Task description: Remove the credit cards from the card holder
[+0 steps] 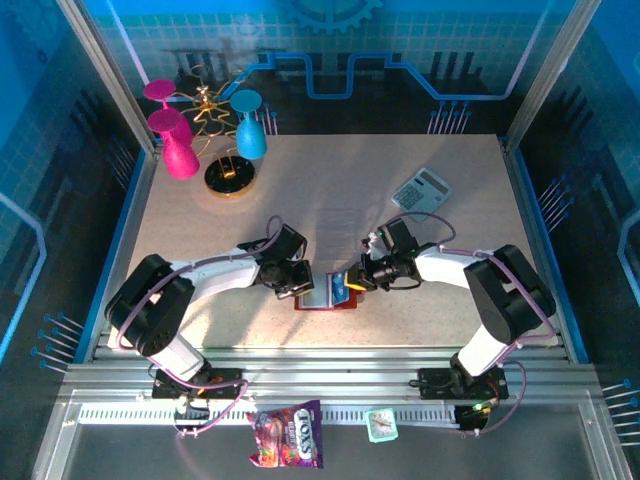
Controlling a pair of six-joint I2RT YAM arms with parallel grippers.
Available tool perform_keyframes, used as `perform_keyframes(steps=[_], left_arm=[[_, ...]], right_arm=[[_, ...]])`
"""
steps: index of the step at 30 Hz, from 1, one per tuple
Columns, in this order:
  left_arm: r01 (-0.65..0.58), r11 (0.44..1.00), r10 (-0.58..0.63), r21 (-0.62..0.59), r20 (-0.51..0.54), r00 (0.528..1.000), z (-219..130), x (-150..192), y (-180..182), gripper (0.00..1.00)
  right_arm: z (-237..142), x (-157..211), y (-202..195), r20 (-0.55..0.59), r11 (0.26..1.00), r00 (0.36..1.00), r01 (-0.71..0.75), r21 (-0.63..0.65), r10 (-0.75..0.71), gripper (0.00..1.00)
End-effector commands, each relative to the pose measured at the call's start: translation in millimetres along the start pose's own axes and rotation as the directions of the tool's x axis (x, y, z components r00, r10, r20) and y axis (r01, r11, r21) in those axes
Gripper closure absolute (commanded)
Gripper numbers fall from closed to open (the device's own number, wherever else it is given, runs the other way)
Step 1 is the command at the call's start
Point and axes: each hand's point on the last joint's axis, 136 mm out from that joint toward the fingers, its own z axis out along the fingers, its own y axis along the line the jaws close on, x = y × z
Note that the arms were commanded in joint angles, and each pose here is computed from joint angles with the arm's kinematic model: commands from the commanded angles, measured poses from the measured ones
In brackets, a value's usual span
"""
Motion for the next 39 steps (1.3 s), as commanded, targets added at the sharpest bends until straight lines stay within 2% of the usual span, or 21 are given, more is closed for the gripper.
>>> perform_keyframes(steps=[1, 4, 9, 17, 21, 25, 28, 37, 39], left_arm=[[-0.044, 0.999, 0.044, -0.01, 0.019, 0.999, -9.8, 2.1, 1.8, 0.93], [-0.054, 0.999, 0.054, -0.006, 0.039, 0.998, -17.4, -2.5, 0.7, 0.92], [-0.062, 0.998, 0.06, 0.023, 0.073, 0.995, -30.2, -8.4, -1.3, 0.91], [-0.066, 0.997, 0.061, 0.036, 0.12, 0.991, -52.8, -15.7, 9.7, 0.88], [-0.059, 0.997, 0.052, 0.044, 0.143, 0.988, -61.8, -19.0, 16.3, 0.86], [-0.052, 0.997, 0.043, 0.054, 0.156, 0.987, -67.2, -19.8, 20.3, 0.86], [-0.049, 0.997, 0.04, 0.052, 0.159, 0.986, -68.7, -19.4, 24.0, 0.86], [-0.026, 0.998, 0.018, 0.051, 0.163, 0.986, -67.2, -13.9, 35.9, 0.86], [-0.023, 0.998, 0.014, 0.054, 0.166, 0.986, -67.7, -13.7, 36.6, 0.86]], right_arm=[[-10.9, -5.8, 7.2, 0.018, 1.0, 1.0, 0.02, 0.01, -0.02, 0.9], [-16.7, -6.3, 9.8, 0.009, 0.997, 0.998, 0.061, 0.044, -0.062, 0.91], [-35.3, -10.9, 11.4, -0.016, 0.962, 0.979, 0.201, 0.185, -0.201, 0.99], [-61.8, -13.7, 21.4, -0.145, 0.825, 0.881, 0.473, 0.31, -0.451, 1.0], [-69.0, -14.3, 28.6, -0.256, 0.692, 0.778, 0.628, 0.357, -0.574, 1.0], [-71.7, -17.4, 34.9, -0.389, 0.503, 0.63, 0.774, 0.384, -0.673, 1.0], [-70.9, -21.2, 43.1, -0.454, 0.398, 0.528, 0.846, 0.354, -0.717, 1.0], [-69.5, -26.8, 73.2, -0.556, 0.184, 0.233, 0.972, 0.144, -0.797, 1.0], [-70.4, -33.5, 74.9, -0.583, 0.141, 0.192, 0.981, 0.133, -0.789, 1.0]])
